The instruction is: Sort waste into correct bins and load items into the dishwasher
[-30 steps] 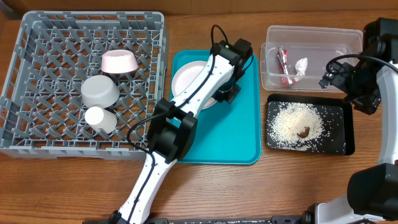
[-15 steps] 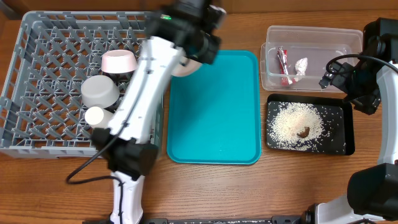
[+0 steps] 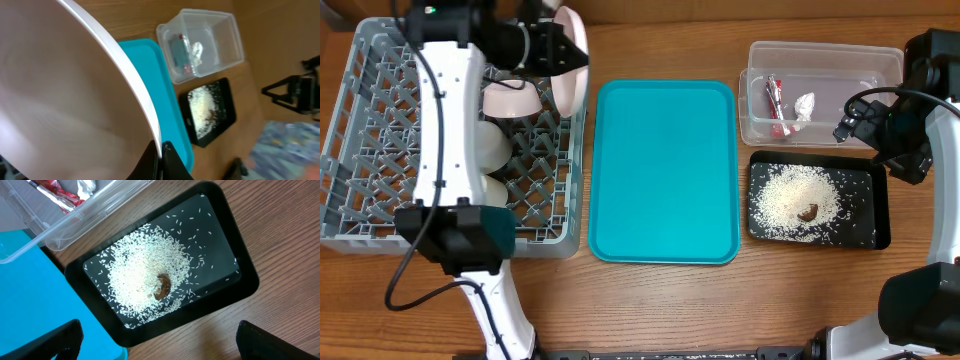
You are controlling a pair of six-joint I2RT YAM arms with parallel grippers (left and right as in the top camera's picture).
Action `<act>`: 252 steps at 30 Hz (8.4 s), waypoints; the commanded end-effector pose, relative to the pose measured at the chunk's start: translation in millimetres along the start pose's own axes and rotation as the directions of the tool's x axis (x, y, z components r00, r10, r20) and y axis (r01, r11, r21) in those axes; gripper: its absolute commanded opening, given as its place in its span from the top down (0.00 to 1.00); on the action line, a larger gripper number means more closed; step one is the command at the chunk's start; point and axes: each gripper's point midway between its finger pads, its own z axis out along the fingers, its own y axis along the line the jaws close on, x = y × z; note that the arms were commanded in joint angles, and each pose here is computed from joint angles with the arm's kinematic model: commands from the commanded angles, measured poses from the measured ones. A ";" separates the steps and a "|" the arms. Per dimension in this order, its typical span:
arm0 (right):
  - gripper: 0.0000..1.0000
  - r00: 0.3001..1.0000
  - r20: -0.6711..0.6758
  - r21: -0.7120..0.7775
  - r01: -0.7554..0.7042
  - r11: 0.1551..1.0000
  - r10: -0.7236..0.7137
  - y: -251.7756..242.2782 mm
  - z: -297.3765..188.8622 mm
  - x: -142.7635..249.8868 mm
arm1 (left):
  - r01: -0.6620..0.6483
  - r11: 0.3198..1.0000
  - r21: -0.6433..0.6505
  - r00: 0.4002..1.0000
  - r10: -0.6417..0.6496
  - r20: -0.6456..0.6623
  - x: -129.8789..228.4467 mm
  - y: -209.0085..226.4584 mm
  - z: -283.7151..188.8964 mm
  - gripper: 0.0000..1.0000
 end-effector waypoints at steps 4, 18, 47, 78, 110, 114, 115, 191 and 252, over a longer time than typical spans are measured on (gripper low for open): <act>0.00 0.999 0.042 -0.022 -0.003 1.000 0.004 1.6 -12.6 -4.3 | 0.045 0.981 0.187 0.999 -0.041 -0.029 8.2 11.7 15.3 0.96; 0.00 0.999 0.043 -0.022 -0.003 1.000 0.004 1.7 -12.6 -4.5 | 0.122 0.986 -0.114 0.985 -0.134 -0.105 35.4 81.5 7.7 0.38; 0.00 0.839 0.340 -0.265 0.518 0.813 -0.424 159.5 -37.1 6.5 | 0.255 0.592 -0.764 0.936 -0.348 0.042 93.2 79.2 -111.7 0.00; 0.00 0.695 0.673 -0.231 0.521 0.822 -0.251 41.2 -76.2 102.6 | 0.242 0.682 -0.690 0.851 0.193 0.489 230.9 1.7 -163.7 0.00; 0.00 0.667 0.690 -0.202 0.552 0.809 -0.282 29.9 -66.4 115.5 | 0.246 0.665 -0.705 0.899 0.115 0.423 267.4 6.7 -156.4 0.00; 0.00 0.553 0.812 -0.218 0.582 0.783 -0.185 31.2 -72.1 113.9 | 0.246 0.665 -0.705 0.899 0.115 0.423 267.4 6.7 -156.4 0.00; 0.00 0.528 0.834 -0.222 0.588 0.778 -0.161 30.9 -71.8 114.1 | 0.246 0.665 -0.705 0.899 0.115 0.423 267.4 6.7 -156.4 0.00; 0.00 0.231 0.970 -0.205 0.624 0.754 0.073 19.0 16.9 114.3 | 0.232 0.669 -0.706 0.826 0.249 0.506 272.1 17.3 -151.0 0.00; 0.00 0.231 0.970 -0.205 0.624 0.754 0.073 18.9 16.9 114.3 | 0.036 0.720 -0.693 0.501 0.587 0.635 251.4 82.7 -64.9 0.00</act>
